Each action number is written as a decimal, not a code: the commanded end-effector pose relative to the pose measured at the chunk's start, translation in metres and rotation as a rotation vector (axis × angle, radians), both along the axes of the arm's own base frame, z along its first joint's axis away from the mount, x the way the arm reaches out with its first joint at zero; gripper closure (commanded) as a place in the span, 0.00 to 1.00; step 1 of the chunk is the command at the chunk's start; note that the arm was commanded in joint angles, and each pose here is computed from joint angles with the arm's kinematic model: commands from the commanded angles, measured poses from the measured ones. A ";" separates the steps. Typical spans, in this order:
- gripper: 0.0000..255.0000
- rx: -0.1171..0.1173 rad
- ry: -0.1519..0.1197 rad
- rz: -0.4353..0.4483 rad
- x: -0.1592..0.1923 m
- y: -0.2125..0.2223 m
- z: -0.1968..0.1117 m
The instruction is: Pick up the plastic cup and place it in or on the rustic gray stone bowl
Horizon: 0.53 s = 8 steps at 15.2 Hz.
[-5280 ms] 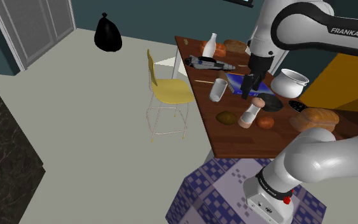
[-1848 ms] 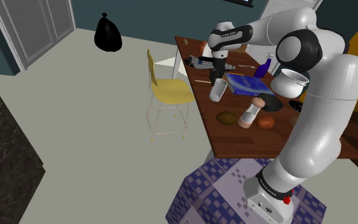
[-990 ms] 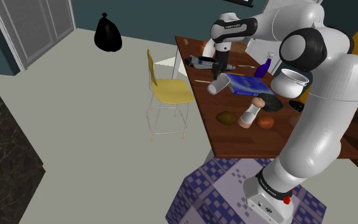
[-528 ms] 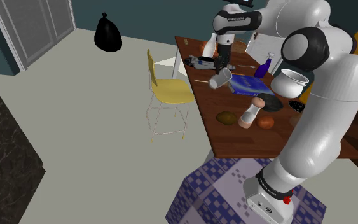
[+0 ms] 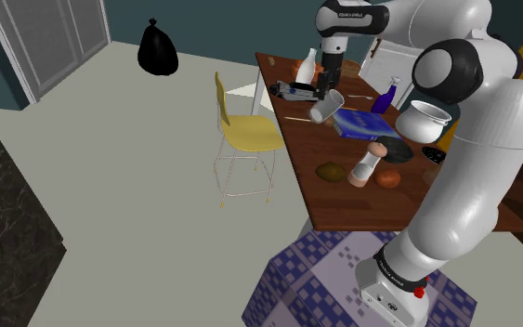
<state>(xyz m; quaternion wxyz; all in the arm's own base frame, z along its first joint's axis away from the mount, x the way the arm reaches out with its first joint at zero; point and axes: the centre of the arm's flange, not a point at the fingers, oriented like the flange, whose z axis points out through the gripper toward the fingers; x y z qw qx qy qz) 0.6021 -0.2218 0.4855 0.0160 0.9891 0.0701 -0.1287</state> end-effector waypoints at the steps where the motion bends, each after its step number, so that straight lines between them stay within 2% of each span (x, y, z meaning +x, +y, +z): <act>1: 1.00 0.000 0.000 0.000 0.001 0.000 0.011; 5: 1.00 0.000 0.000 0.000 0.001 0.000 0.030; 8: 1.00 0.000 0.000 0.000 -0.024 -0.031 0.035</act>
